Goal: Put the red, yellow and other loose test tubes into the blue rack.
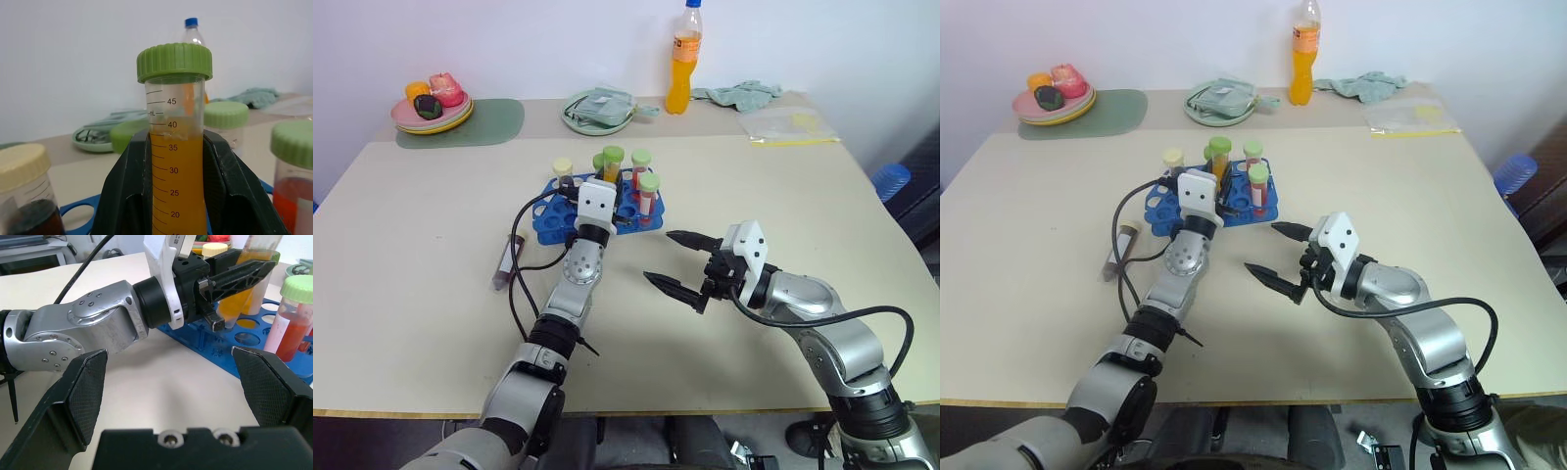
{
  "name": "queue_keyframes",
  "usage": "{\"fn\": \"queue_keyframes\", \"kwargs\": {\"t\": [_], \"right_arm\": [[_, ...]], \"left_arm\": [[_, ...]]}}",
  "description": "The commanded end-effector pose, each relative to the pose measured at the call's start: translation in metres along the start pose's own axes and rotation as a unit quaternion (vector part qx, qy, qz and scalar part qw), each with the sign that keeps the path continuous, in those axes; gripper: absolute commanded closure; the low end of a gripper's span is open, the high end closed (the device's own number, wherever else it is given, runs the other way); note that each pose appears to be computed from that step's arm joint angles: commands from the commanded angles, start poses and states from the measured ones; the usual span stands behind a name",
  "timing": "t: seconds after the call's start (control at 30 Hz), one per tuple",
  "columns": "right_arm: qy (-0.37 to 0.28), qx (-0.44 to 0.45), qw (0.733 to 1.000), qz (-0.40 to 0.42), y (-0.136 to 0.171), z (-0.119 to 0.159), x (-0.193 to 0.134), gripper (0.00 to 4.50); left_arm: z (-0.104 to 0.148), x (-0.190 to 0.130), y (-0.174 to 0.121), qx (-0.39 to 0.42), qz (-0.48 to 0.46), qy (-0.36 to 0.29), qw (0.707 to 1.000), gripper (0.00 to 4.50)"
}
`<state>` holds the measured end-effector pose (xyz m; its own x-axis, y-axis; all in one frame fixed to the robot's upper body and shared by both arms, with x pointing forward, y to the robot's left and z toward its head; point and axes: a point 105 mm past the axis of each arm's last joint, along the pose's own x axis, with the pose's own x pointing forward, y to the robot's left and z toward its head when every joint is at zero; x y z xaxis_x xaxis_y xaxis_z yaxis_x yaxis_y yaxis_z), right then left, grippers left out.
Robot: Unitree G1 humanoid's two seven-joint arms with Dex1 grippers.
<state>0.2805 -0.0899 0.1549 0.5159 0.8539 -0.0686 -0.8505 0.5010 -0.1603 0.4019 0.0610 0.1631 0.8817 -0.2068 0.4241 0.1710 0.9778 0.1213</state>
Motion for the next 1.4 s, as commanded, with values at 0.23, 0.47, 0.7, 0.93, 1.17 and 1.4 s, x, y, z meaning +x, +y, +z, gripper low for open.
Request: {"fn": "queue_keyframes", "kwargs": {"t": [0.23, 0.47, 0.7, 0.93, 1.17, 1.4], "right_arm": [[-0.022, -0.02, 1.0, -0.002, 0.001, 0.012, -0.001, 0.0], [-0.021, -0.02, 1.0, 0.002, 0.001, 0.011, 0.001, 0.0], [-0.022, -0.019, 1.0, 0.003, 0.002, 0.011, 0.002, 0.0], [-0.026, -0.019, 0.999, 0.003, 0.002, 0.013, 0.004, 0.0], [-0.029, -0.021, 0.999, -0.001, 0.002, 0.013, 0.005, 0.0], [-0.032, -0.021, 0.999, -0.002, 0.003, 0.014, 0.006, 0.0]], "left_arm": [[0.005, -0.004, -0.004, -0.012, -0.017, -0.007, 1.0, 3.66], [0.001, -0.01, -0.007, -0.023, -0.03, 0.008, 0.999, 3.66], [-0.001, -0.008, -0.001, -0.006, -0.01, 0.005, 1.0, 3.66], [-0.001, -0.004, -0.005, -0.008, -0.007, -0.018, 1.0, 3.66], [-0.007, -0.007, -0.007, -0.011, -0.022, -0.022, 0.999, 3.66], [0.008, -0.01, 0.01, -0.047, 0.011, -0.051, 0.998, 0.3]]}}
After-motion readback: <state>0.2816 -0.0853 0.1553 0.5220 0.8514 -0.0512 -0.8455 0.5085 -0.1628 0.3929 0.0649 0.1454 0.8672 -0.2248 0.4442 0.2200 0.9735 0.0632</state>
